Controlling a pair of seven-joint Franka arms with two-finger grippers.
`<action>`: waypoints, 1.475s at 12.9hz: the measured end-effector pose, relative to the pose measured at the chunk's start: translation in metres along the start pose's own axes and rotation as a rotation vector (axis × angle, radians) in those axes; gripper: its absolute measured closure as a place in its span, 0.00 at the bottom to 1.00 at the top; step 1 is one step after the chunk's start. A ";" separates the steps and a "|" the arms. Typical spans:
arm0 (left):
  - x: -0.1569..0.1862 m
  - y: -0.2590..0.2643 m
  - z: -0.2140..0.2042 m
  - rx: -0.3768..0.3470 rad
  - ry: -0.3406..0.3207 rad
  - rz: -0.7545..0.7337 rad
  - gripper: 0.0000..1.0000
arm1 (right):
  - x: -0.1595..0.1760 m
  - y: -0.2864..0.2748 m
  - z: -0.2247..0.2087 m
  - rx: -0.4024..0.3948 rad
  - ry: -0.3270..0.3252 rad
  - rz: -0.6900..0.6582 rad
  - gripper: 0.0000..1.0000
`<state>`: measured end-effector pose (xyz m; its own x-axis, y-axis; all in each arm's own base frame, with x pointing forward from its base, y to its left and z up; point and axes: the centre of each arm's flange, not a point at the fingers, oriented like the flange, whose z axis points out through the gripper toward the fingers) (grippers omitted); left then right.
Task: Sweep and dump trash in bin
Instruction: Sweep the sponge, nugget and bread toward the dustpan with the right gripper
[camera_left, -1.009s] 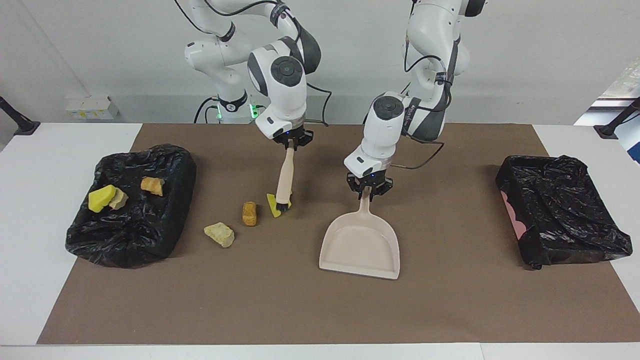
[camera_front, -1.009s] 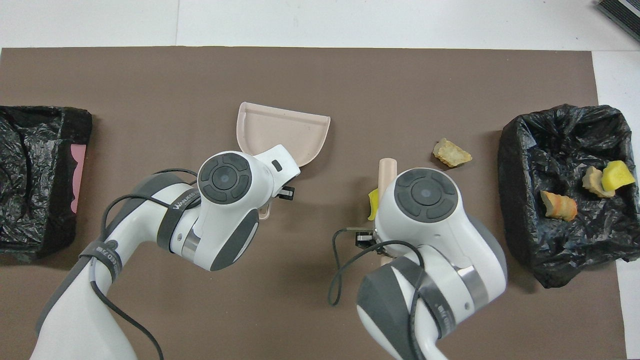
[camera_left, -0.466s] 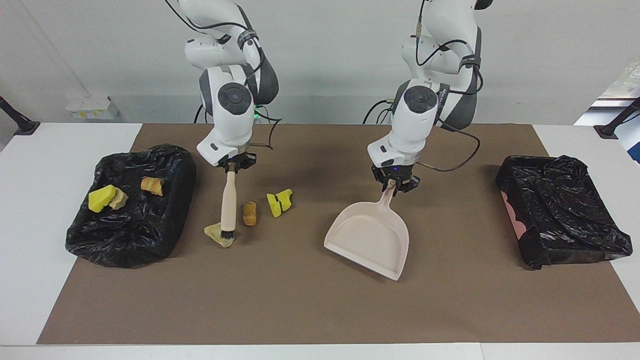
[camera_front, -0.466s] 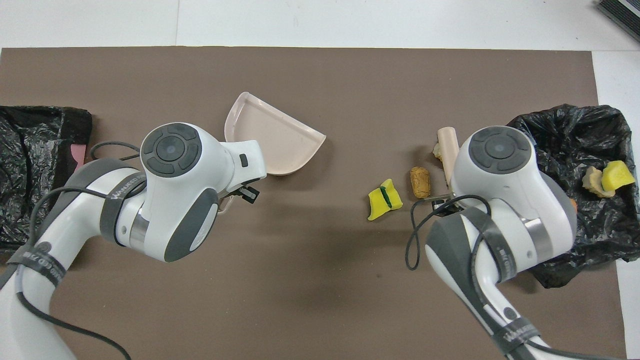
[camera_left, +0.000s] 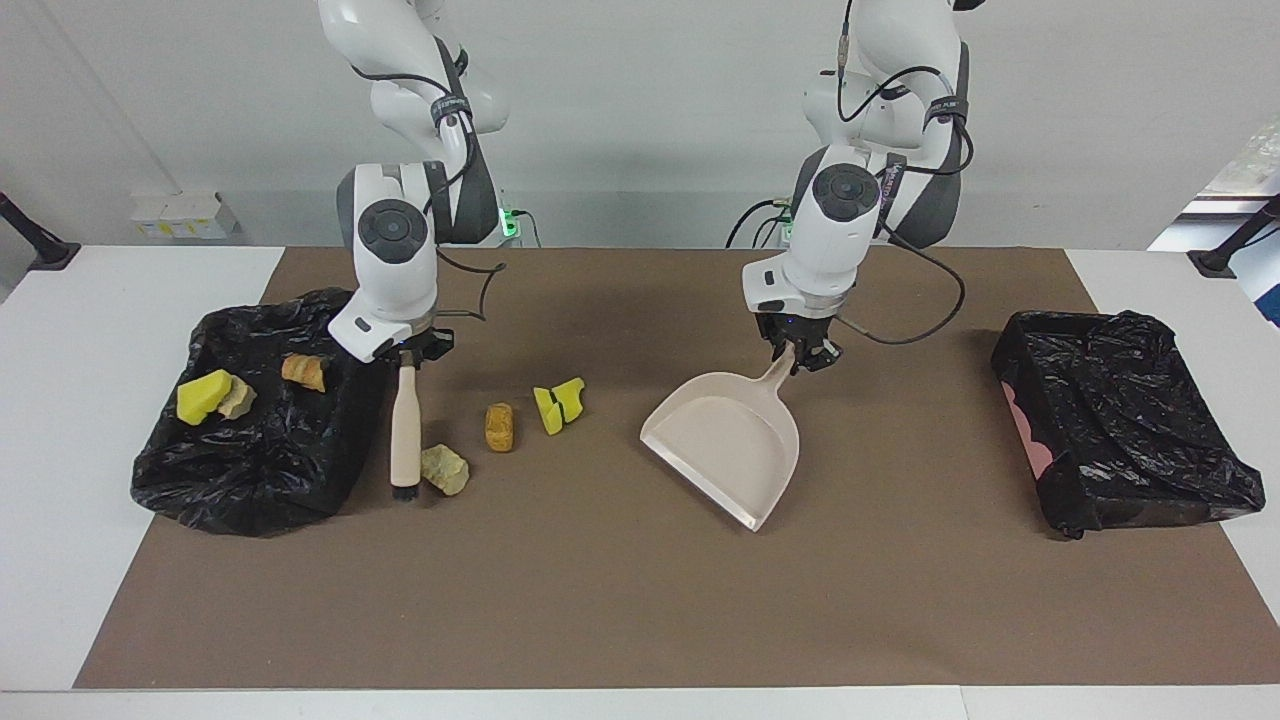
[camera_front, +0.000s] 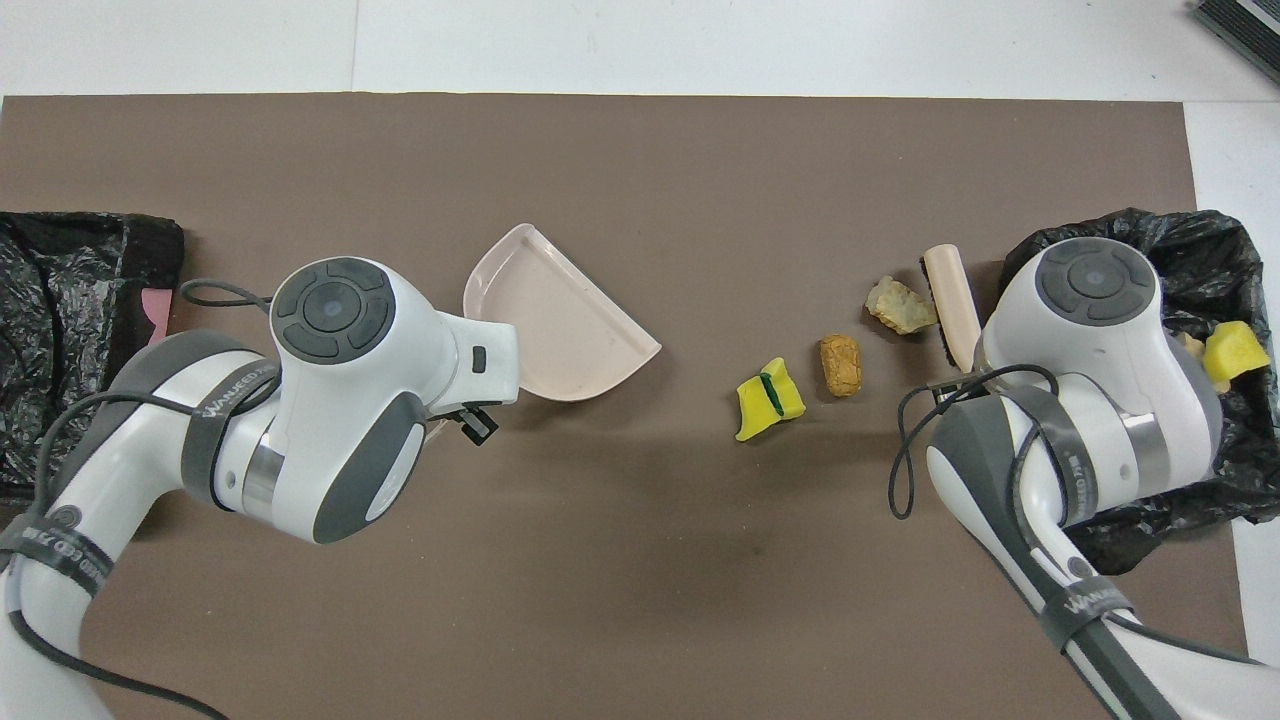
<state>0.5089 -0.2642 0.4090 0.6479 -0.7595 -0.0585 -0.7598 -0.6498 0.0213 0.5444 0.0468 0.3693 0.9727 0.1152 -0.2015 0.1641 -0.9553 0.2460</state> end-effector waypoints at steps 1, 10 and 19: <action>0.000 0.008 0.003 -0.003 -0.007 0.021 0.68 | 0.002 -0.004 0.008 0.003 -0.005 -0.011 0.74; -0.029 0.083 0.031 0.057 -0.059 0.283 0.68 | -0.004 -0.095 0.007 0.154 0.004 -0.075 0.74; -0.038 0.096 0.058 0.056 -0.075 0.292 0.68 | -0.031 -0.244 -0.015 0.291 0.027 -0.160 0.74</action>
<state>0.4084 -0.2955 0.3552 0.3974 -0.9081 -0.1320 -0.9165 -0.4000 -0.0071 0.4768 0.2805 0.3302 0.9428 0.2739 -0.1898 0.2656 -0.9616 -0.0686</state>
